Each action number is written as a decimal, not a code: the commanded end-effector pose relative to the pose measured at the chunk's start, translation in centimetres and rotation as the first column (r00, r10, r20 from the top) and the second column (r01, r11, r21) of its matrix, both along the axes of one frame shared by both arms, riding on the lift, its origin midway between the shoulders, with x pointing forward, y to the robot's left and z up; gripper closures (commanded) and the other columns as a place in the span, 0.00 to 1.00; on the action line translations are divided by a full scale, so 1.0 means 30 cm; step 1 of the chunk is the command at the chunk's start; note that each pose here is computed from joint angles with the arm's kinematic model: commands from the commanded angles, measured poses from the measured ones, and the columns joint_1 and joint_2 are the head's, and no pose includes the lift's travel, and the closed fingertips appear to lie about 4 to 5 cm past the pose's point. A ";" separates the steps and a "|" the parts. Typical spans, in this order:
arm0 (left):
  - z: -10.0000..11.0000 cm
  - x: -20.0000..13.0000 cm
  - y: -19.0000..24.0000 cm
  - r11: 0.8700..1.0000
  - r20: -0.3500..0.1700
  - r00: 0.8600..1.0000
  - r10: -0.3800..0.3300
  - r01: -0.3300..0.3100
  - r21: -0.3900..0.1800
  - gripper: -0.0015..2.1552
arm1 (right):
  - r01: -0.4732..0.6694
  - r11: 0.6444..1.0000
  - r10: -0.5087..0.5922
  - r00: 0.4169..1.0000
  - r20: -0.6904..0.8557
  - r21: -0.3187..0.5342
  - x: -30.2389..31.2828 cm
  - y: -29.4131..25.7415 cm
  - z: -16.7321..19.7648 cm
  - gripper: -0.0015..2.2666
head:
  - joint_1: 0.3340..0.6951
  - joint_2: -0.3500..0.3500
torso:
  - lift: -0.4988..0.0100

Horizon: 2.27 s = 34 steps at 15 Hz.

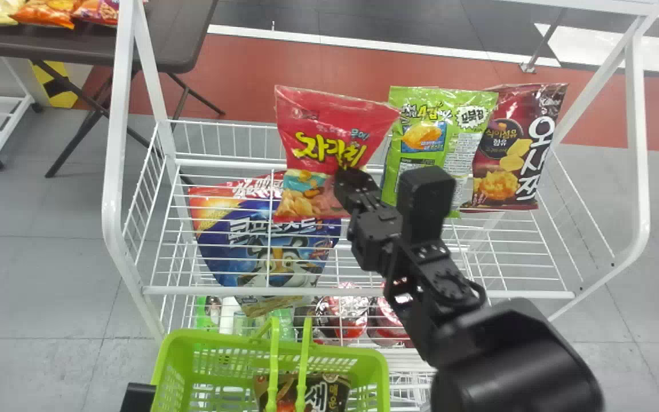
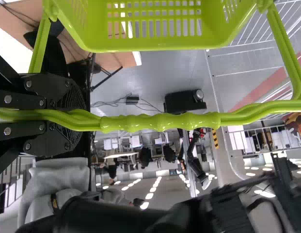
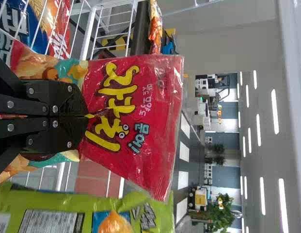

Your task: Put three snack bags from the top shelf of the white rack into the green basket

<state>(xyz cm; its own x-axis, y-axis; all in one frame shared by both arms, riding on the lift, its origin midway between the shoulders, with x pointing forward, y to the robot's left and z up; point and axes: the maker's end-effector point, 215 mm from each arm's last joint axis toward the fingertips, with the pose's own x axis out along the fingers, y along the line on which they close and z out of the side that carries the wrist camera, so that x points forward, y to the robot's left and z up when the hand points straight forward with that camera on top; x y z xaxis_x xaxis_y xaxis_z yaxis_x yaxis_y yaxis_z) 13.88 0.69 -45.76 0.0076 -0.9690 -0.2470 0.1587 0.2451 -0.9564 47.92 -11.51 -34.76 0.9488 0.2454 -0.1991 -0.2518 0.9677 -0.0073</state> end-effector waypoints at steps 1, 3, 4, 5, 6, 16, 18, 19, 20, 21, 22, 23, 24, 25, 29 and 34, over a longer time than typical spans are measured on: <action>-0.005 0.008 0.003 1.000 0.006 1.000 0.005 -0.005 0.010 1.00 | 0.032 0.999 -0.032 0.999 0.016 -0.024 -0.120 -0.075 0.081 0.89 | 1.00 0.21 | 0.98; -0.014 0.030 0.001 1.000 0.013 1.000 0.008 -0.008 0.020 1.00 | 0.044 0.997 -0.048 0.997 -0.064 -0.060 -0.218 -0.130 0.052 0.89 | 1.00 0.16 | 0.98; -0.016 0.036 0.001 1.000 0.016 1.000 0.010 -0.011 0.026 1.00 | 0.052 0.996 -0.060 0.991 -0.118 -0.075 -0.273 -0.157 0.022 0.89 | 1.00 0.13 | 0.98; -0.018 0.044 0.004 0.999 0.021 1.000 0.012 -0.013 0.033 1.00 | 0.050 0.995 -0.065 0.984 -0.167 -0.092 -0.331 -0.184 -0.011 0.89 | 1.00 0.10 | 0.98; -0.022 0.045 0.008 0.999 0.020 1.000 0.015 -0.016 0.036 1.00 | 0.043 0.993 -0.063 0.978 -0.199 -0.106 -0.377 -0.198 -0.033 0.89 | 1.00 0.07 | 0.98; -0.020 0.043 0.028 0.998 0.010 0.998 0.065 -0.065 0.016 1.00 | -0.098 0.995 0.086 0.776 -0.625 0.016 -0.812 -0.152 -0.334 0.89 | 1.00 0.00 | 0.98; -0.014 0.044 0.026 0.998 0.014 0.998 0.066 -0.066 0.009 1.00 | -0.116 0.993 0.112 0.748 -0.654 0.037 -0.854 -0.108 -0.384 0.89 | 1.00 0.00 | 0.98; -0.012 0.036 0.019 0.998 0.009 0.998 0.061 -0.061 0.006 1.00 | -0.134 0.989 0.138 0.725 -0.675 0.058 -0.881 -0.072 -0.416 0.89 | 1.00 0.00 | 0.98; -0.011 0.034 0.012 0.998 0.012 0.998 0.057 -0.057 0.004 1.00 | -0.151 0.986 0.161 0.699 -0.697 0.076 -0.910 -0.037 -0.452 0.89 | 1.00 0.00 | 0.98; -0.012 0.033 0.010 0.999 0.013 0.998 0.054 -0.054 0.006 1.00 | -0.165 0.982 0.179 0.685 -0.706 0.090 -0.923 -0.006 -0.473 0.89 | 1.00 0.00 | 0.98; -0.011 0.030 0.003 0.999 0.014 0.999 0.050 -0.050 0.007 1.00 | -0.181 0.978 0.200 0.676 -0.709 0.103 -0.927 0.029 -0.489 0.89 | 1.00 0.00 | 0.98; -0.014 0.025 -0.003 0.999 0.013 0.999 0.045 -0.045 0.009 1.00 | -0.198 0.974 0.219 0.671 -0.708 0.114 -0.920 0.064 -0.504 0.89 | 1.00 0.00 | 0.98; -0.013 0.022 -0.011 0.999 0.014 0.999 0.039 -0.039 0.009 1.00 | -0.211 0.970 0.233 0.689 -0.687 0.118 -0.882 0.097 -0.511 0.89 | 1.00 0.00 | 0.98; -0.011 0.017 -0.019 0.999 0.015 0.999 0.032 -0.032 0.008 1.00 | -0.221 0.967 0.248 0.721 -0.647 0.124 -0.830 0.130 -0.505 0.89 | 1.00 0.00 | 0.98; -0.010 0.004 -0.032 1.000 0.011 1.000 0.021 -0.021 0.006 1.00 | -0.259 0.954 0.296 0.727 -0.620 0.152 -0.772 0.226 -0.547 0.88 | 1.00 0.17 | 0.98; -0.014 0.018 -0.027 1.000 0.018 1.000 0.024 -0.024 0.011 1.00 | -0.298 0.947 0.285 0.618 -0.733 0.118 -0.914 0.161 -0.638 0.02 | 1.00 0.24 | 0.98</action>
